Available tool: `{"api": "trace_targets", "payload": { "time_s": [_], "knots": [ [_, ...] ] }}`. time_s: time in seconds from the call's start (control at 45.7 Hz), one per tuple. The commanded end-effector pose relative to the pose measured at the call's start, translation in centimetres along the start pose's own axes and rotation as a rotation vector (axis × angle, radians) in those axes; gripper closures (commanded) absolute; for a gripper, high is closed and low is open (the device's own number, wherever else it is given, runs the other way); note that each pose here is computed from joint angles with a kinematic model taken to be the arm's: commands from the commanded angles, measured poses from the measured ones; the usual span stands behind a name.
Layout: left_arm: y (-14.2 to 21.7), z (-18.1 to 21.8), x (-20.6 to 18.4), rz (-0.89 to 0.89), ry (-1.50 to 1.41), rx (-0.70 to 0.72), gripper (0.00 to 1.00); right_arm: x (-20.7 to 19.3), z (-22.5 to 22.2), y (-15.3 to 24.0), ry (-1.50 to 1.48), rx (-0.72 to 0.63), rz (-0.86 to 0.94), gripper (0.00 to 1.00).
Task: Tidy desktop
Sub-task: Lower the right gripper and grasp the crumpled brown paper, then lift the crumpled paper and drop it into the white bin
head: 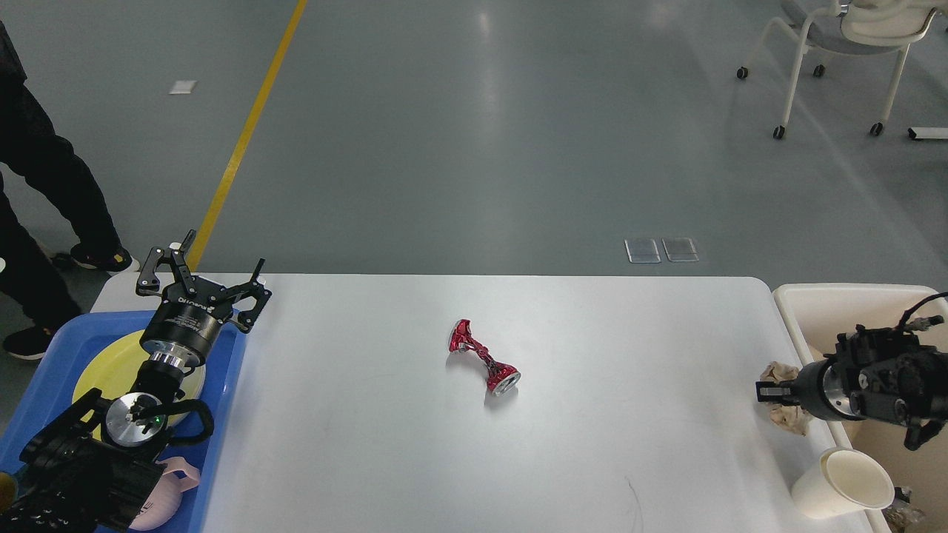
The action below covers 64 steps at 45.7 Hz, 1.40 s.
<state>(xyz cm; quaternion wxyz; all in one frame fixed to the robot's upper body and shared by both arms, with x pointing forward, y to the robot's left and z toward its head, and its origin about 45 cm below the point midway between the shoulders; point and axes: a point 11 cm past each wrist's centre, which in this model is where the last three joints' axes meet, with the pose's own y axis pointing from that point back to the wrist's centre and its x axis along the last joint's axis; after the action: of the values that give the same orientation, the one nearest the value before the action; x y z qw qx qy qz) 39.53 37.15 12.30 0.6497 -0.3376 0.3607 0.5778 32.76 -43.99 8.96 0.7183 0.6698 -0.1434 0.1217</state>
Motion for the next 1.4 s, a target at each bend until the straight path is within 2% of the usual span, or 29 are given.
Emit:
{"api": "trace_targets", "payload": {
  "time_s": [0.0, 0.088, 0.263, 0.372, 0.438, 0.526, 0.657, 0.81, 0.92, 1.008, 1.183, 1.38],
  "knots": [
    [0.0, 0.0, 0.0, 0.000, 0.001, -0.001, 0.00, 3.5, 0.8, 4.8, -0.067, 0.026, -0.020, 1.00],
    [0.0, 0.0, 0.0, 0.000, 0.001, -0.001, 0.00, 6.8, 1.0, 10.7, -0.107, 0.061, -0.045, 1.00],
    [0.1, 0.0, 0.1, 0.002, 0.001, 0.000, 0.00, 14.4, -1.6, 25.7, -0.127, 0.168, -0.044, 1.00],
    [0.1, 0.0, 0.1, 0.002, 0.001, -0.002, 0.00, 16.8, -3.4, 33.8, -0.113, 0.262, -0.019, 1.00],
    [0.1, 0.0, 0.1, 0.002, 0.001, -0.002, 0.00, 18.1, -3.9, 37.1, -0.066, 0.267, 0.065, 1.00],
    [0.1, 0.0, 0.1, 0.002, 0.001, -0.002, 0.00, 18.4, -3.4, 38.0, -0.039, 0.234, 0.091, 1.00],
    [0.1, 0.0, 0.1, 0.002, 0.001, -0.002, 0.00, 17.7, -0.5, 36.0, -0.048, 0.134, 0.050, 1.00],
    [0.1, 0.0, 0.1, 0.002, 0.001, -0.002, 0.00, 16.0, 7.2, 27.4, -0.116, -0.031, 0.098, 1.00],
    [0.1, 0.0, 0.1, 0.002, 0.001, -0.002, 0.00, 14.1, 13.2, 22.7, -0.128, -0.189, 0.156, 1.00],
    [0.1, 0.0, 0.1, 0.002, 0.001, -0.002, 0.00, 10.3, 16.3, 17.4, -0.100, -0.279, 0.127, 1.00],
    [0.1, 0.0, 0.1, 0.002, 0.001, -0.002, 0.00, 2.4, 18.1, 7.4, -0.080, -0.352, 0.112, 1.00],
    [0.0, 0.0, 0.0, 0.000, 0.000, -0.001, 0.00, -2.4, 16.4, 2.3, -0.055, -0.343, 0.103, 1.00]
  ]
}}
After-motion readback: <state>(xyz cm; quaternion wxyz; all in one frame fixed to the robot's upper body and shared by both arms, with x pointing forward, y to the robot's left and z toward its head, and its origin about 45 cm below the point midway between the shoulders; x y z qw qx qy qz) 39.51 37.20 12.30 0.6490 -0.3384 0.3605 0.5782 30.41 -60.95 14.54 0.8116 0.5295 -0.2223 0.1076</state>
